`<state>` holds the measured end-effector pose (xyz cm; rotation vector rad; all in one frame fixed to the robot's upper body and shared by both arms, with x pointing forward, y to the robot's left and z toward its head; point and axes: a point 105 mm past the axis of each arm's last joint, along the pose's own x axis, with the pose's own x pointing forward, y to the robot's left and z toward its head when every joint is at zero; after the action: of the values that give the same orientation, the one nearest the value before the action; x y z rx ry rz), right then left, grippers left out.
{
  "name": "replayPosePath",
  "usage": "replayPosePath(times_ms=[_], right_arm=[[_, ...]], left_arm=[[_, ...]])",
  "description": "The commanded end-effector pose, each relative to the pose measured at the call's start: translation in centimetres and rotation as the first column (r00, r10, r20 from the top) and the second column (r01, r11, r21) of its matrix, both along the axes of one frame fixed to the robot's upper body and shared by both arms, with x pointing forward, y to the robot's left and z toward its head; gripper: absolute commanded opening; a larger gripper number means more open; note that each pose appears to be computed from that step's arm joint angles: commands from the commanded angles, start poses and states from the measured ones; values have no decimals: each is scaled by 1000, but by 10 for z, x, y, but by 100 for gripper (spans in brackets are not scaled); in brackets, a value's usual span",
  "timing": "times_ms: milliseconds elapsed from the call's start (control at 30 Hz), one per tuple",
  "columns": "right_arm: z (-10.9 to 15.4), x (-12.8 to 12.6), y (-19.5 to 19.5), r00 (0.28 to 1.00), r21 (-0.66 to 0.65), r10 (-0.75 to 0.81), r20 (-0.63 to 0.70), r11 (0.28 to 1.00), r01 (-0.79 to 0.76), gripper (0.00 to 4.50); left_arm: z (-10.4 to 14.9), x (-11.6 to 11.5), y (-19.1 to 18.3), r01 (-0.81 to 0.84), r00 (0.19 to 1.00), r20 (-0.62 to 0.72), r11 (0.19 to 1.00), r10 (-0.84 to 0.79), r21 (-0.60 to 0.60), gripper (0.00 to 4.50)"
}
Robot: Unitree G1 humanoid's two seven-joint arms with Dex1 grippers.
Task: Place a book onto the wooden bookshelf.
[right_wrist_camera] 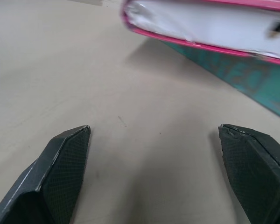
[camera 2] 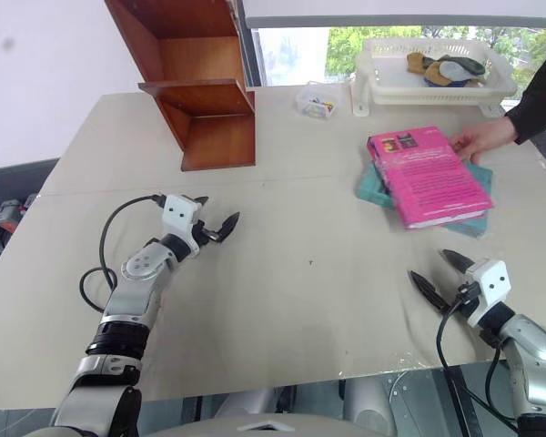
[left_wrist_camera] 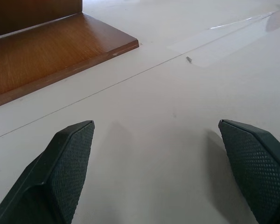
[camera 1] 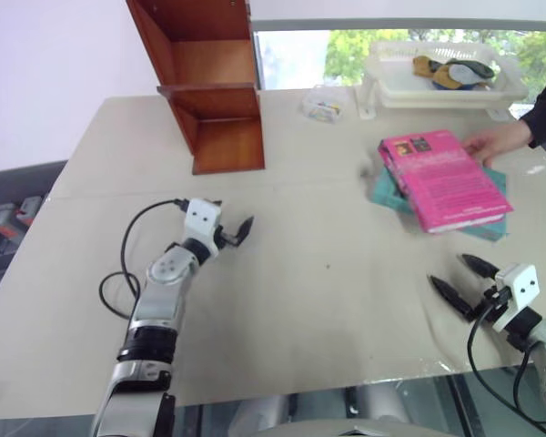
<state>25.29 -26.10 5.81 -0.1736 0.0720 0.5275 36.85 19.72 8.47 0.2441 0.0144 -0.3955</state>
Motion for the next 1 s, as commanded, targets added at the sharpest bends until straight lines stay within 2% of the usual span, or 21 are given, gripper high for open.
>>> replayPosePath(times_ms=[33,167,600,1000], right_arm=[[0,-9,-4,1000,-10,2,1,1000,-2,450],[4,-15,-7,1000,-13,-4,26,1000,4,450],[9,-19,-21,999,-14,-34,37,999,34,450],[15,-26,-37,996,-20,-81,36,996,82,450]], left_arm=[[9,-7,4,34,999,40,999,-34,0,447],[7,-17,11,61,997,50,998,-60,-7,447],[17,-23,26,66,996,66,998,-67,9,447],[24,-24,21,97,993,70,995,-98,17,447]])
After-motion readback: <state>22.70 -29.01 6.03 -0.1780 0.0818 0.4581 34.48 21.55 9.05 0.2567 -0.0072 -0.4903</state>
